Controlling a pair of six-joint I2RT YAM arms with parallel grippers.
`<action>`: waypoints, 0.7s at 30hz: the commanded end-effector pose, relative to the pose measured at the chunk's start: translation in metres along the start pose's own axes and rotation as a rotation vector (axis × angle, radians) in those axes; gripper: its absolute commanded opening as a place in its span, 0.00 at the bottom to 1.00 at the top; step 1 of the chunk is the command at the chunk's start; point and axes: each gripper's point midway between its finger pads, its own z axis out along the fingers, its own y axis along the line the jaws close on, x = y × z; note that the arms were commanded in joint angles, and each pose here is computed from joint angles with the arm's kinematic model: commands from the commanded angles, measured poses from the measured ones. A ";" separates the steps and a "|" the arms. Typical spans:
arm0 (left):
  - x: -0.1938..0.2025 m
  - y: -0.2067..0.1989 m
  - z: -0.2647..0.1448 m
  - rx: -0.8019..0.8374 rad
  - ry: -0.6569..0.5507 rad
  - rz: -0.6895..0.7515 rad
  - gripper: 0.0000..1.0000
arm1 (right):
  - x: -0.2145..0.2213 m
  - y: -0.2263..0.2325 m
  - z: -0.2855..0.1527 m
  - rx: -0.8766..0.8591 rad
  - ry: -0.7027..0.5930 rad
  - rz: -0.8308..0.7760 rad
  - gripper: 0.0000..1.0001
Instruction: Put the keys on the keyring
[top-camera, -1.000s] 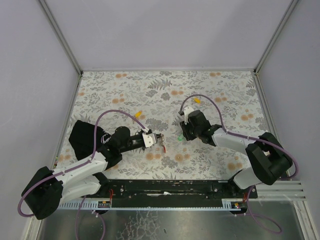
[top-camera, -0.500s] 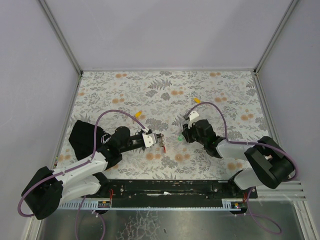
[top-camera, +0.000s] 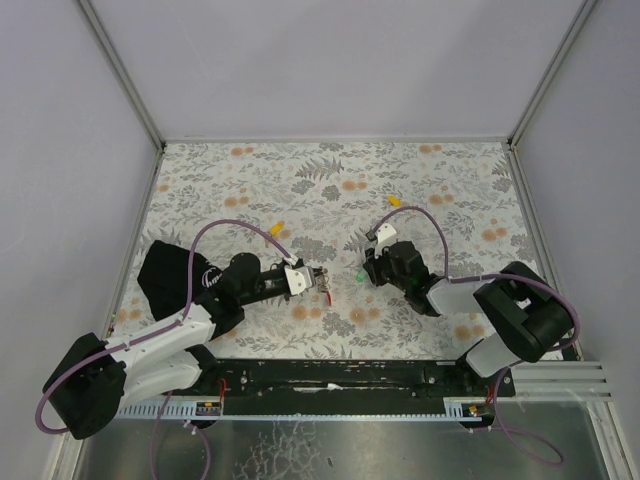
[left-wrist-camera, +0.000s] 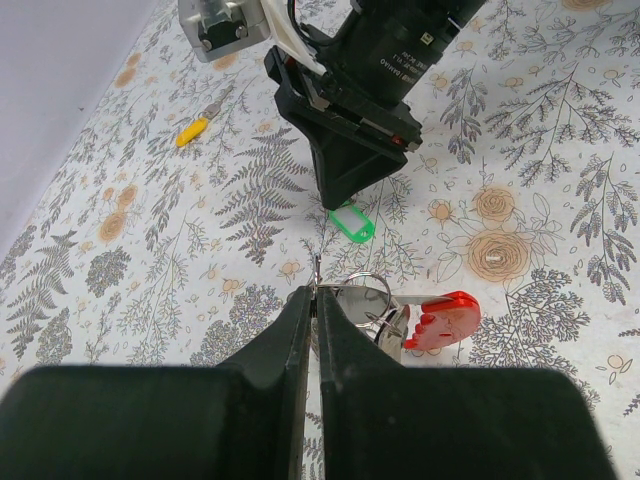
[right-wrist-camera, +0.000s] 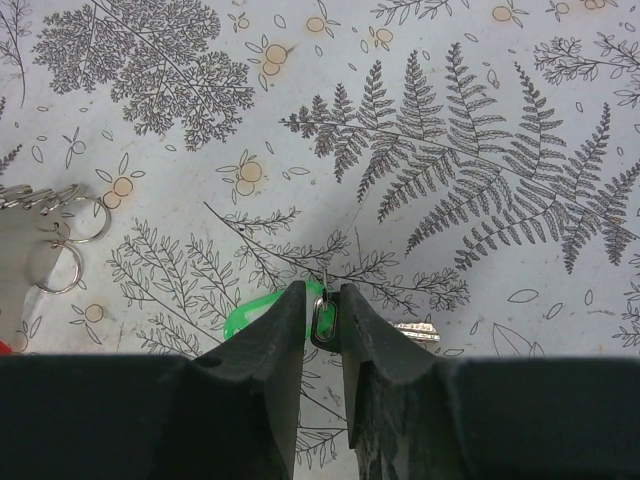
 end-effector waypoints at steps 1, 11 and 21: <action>-0.017 0.009 0.000 -0.018 -0.044 0.013 0.00 | -0.011 0.000 0.004 0.012 -0.057 -0.004 0.26; -0.017 0.009 0.000 -0.018 -0.046 0.013 0.00 | 0.004 -0.003 0.008 0.026 -0.023 -0.005 0.20; -0.018 0.009 -0.001 -0.019 -0.048 0.015 0.00 | -0.005 -0.001 -0.001 0.009 -0.041 -0.030 0.00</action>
